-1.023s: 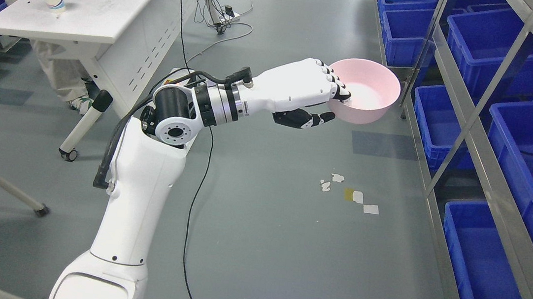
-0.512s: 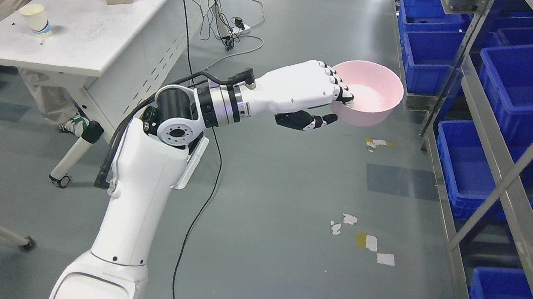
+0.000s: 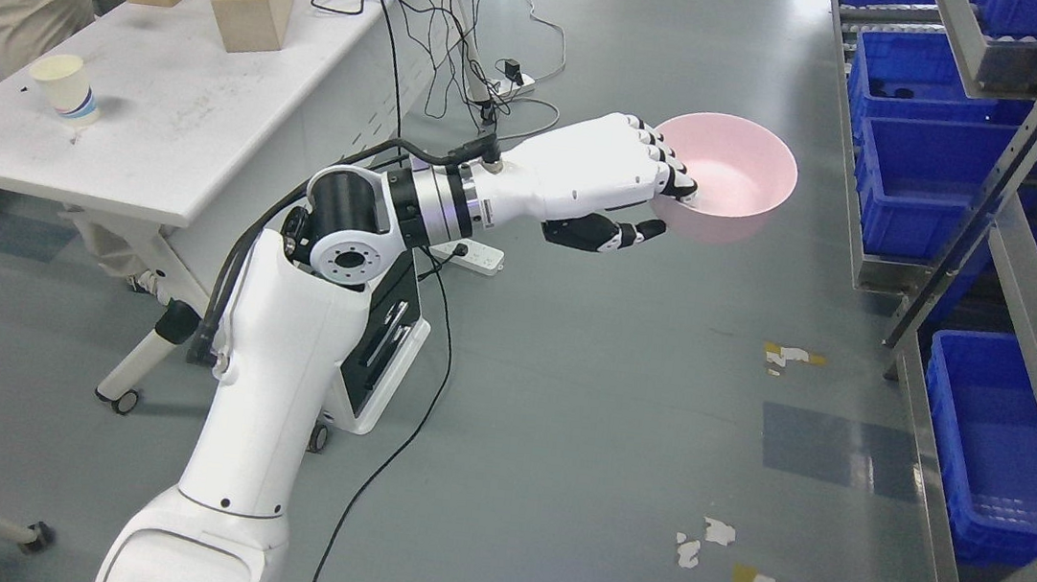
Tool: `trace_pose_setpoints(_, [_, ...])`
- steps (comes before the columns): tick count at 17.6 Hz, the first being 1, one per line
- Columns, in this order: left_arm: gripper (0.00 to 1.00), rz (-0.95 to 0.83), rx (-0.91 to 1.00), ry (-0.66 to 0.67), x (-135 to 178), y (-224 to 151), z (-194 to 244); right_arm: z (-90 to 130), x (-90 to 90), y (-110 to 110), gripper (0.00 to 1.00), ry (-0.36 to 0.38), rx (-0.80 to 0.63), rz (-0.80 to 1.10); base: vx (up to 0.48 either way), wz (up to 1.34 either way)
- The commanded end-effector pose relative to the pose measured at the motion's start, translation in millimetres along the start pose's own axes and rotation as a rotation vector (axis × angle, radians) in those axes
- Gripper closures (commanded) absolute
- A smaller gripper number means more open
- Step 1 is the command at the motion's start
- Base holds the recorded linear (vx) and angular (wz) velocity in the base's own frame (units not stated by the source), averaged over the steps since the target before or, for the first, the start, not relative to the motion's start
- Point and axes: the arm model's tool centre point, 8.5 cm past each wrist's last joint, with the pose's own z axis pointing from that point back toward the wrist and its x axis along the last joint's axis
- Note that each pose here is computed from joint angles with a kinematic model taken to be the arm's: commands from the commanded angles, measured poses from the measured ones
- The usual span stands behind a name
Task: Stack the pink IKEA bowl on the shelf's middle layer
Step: 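Hold the bowl in the left hand while the robot turns to the rack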
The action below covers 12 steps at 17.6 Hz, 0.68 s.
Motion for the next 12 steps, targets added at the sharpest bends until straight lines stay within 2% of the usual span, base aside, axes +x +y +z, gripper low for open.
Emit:
trace_pose_setpoints(1, [0.95,-0.016,-0.014,-0.002,-0.1,1.2,2.2,0.4,-10.3,-10.1,0.0,0.008,-0.017,0.002,0.373,0.11])
trace_pose_setpoints(9, [0.95,-0.003,-0.001,-0.033,5.5,1.0,-2.3,0.4,-10.3,-10.1,0.0,0.008,-0.017,0.002,0.307,-0.03])
trace_pose_setpoints(12, [0.95,0.006,-0.001,-0.108,22.8,-0.6,-15.3,0.4,-10.3,-10.1,0.0,0.008,-0.017,0.002,0.177,-0.44])
